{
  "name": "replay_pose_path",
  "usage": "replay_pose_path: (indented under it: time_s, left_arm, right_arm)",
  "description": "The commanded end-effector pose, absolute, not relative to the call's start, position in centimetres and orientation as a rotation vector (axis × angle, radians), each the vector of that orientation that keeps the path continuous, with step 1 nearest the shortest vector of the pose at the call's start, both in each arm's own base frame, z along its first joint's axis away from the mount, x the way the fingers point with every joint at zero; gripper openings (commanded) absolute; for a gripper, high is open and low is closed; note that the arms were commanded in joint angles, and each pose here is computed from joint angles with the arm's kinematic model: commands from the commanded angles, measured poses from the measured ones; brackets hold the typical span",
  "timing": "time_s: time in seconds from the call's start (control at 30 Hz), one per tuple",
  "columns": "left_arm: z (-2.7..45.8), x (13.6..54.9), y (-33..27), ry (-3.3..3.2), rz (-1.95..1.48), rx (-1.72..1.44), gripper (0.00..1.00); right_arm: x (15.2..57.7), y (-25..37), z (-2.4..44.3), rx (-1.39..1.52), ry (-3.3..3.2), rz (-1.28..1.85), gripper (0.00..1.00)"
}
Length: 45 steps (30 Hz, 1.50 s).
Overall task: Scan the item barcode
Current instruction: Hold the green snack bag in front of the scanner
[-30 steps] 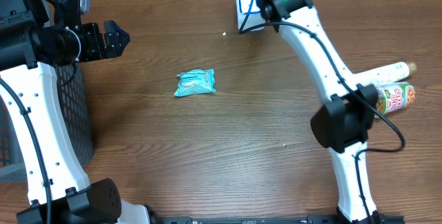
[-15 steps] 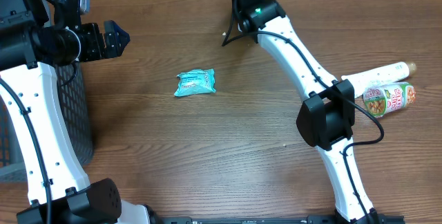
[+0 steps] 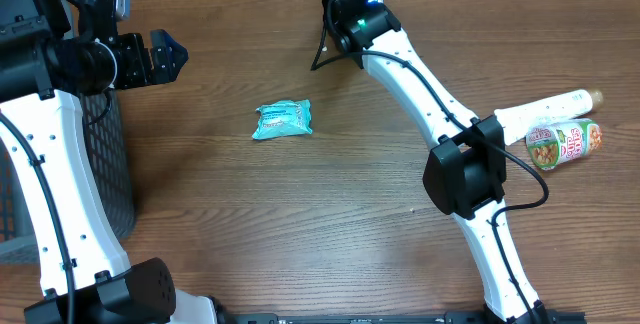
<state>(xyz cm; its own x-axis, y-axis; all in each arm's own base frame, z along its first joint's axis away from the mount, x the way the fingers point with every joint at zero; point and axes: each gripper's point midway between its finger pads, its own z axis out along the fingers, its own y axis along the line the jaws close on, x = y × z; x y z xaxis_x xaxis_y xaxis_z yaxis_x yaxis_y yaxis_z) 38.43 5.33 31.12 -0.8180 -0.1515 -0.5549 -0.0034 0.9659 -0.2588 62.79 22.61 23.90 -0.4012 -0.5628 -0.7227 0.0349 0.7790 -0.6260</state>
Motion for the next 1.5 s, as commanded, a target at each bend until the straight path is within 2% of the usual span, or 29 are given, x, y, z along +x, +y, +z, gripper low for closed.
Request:
replay_pose_path:
  time_s: [0.0,0.2,0.43,0.57,0.8,1.47]
  left_arm:
    - [31.6,38.4,5.6,2.497,-0.318,-0.116,1.00]
    - [31.6,38.4,5.6,2.497,-0.318,-0.116,1.00]
    - [31.6,38.4,5.6,2.497,-0.318,-0.116,1.00]
    - [31.6,38.4,5.6,2.497,-0.318,-0.116,1.00]
    - [31.6,38.4,5.6,2.497,-0.318,-0.116,1.00]
    - [31.6,38.4,5.6,2.497,-0.317,-0.116,1.00]
  right_arm:
    - [62.5,22.3,25.9,-0.380,1.849,-0.731,0.04]
    - [62.6,22.5,24.8,-0.571,1.849,-0.842,0.04]
    - [62.9,23.3,20.7,-0.759,1.870,-0.886,0.04]
    - [63.1,23.6,19.8,-0.762,1.872,-0.888,0.04]
    - [63.7,23.9,21.9,-0.656,1.807,-0.878,0.04]
    - [63.7,24.2,22.2,-0.643,1.793,-0.869,0.04]
